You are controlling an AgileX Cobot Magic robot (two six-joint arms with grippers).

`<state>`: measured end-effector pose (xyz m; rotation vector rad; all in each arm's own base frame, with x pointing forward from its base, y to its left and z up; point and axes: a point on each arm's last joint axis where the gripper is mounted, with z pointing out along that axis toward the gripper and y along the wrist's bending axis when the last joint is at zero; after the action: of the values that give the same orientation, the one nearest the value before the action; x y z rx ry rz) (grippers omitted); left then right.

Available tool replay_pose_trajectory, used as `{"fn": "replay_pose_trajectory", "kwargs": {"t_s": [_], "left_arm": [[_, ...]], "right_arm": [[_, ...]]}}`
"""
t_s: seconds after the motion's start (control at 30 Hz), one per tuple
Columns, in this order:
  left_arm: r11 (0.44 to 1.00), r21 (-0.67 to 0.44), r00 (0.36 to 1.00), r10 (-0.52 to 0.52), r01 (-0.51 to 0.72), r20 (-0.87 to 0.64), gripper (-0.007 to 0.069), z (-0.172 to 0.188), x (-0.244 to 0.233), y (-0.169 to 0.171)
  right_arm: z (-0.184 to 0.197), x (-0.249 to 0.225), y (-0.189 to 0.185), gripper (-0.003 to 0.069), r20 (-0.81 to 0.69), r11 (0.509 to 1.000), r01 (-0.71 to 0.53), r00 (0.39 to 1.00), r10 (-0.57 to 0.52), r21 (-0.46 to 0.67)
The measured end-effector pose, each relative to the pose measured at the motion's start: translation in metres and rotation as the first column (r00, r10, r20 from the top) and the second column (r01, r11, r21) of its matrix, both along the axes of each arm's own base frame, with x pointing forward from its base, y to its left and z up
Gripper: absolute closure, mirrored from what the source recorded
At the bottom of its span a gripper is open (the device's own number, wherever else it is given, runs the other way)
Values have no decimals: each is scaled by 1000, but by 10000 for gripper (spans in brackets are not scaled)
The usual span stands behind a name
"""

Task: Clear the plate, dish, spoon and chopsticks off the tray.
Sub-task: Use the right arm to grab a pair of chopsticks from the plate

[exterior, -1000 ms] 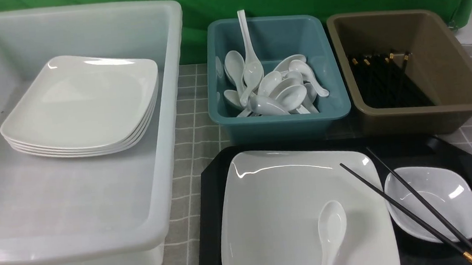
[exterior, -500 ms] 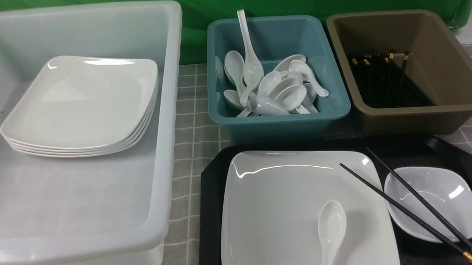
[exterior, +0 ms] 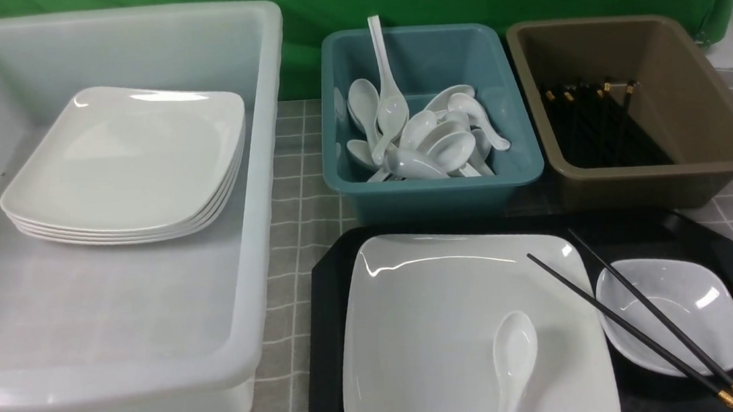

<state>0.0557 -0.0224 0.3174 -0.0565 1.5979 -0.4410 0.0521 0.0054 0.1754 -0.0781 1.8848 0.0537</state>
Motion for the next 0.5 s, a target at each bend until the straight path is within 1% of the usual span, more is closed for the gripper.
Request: {"fn": "replay_pose_trajectory", "kwargs": {"t_s": [0.1, 0.13, 0.17, 0.2, 0.27, 0.33, 0.37, 0.4, 0.43, 0.5], "left_arm": [[983, 112, 983, -130, 145, -127, 621, 16, 21, -10], [959, 159, 962, -204, 234, -183, 621, 21, 30, -17], [947, 170, 947, -235, 274, -220, 621, 21, 37, -21], [917, 188, 918, -297, 351, -263, 621, 23, 44, -29], [873, 204, 874, -370, 443, -315, 621, 23, 55, -41], [838, 220, 843, -410, 499, -348, 621, 20, 62, -51], [828, 222, 833, -424, 515, -355, 621, 19, 64, -55], [828, 222, 833, -424, 515, -355, 621, 19, 64, -55], [808, 227, 816, -447, 544, -366, 621, 16, 66, -60], [789, 245, 808, -465, 564, -362, 621, 16, 67, -64]], "right_arm": [[0, 0, 0, 420, 0, 1000, 0, 1000, 0, 0], [0, 0, 0, 420, 0, 1000, 0, 1000, 0, 0], [0, 0, 0, 420, 1, 1000, 0, 1000, 0, 0], [1, 0, 0, 420, 7, 1000, 1, 1000, -1, 0], [3, 1, 0, 420, 30, 1000, 3, 1000, -3, 2], [6, 2, 0, 420, 63, 1000, 7, 998, -7, 8], [8, 2, 0, 420, 87, 999, 13, 996, -16, 37], [8, 2, 0, 420, 87, 999, 13, 996, -17, 37], [13, 3, 0, 420, 129, 990, 25, 991, -44, 138], [20, 4, -1, 420, 189, 948, 37, 977, -101, 317]]}}
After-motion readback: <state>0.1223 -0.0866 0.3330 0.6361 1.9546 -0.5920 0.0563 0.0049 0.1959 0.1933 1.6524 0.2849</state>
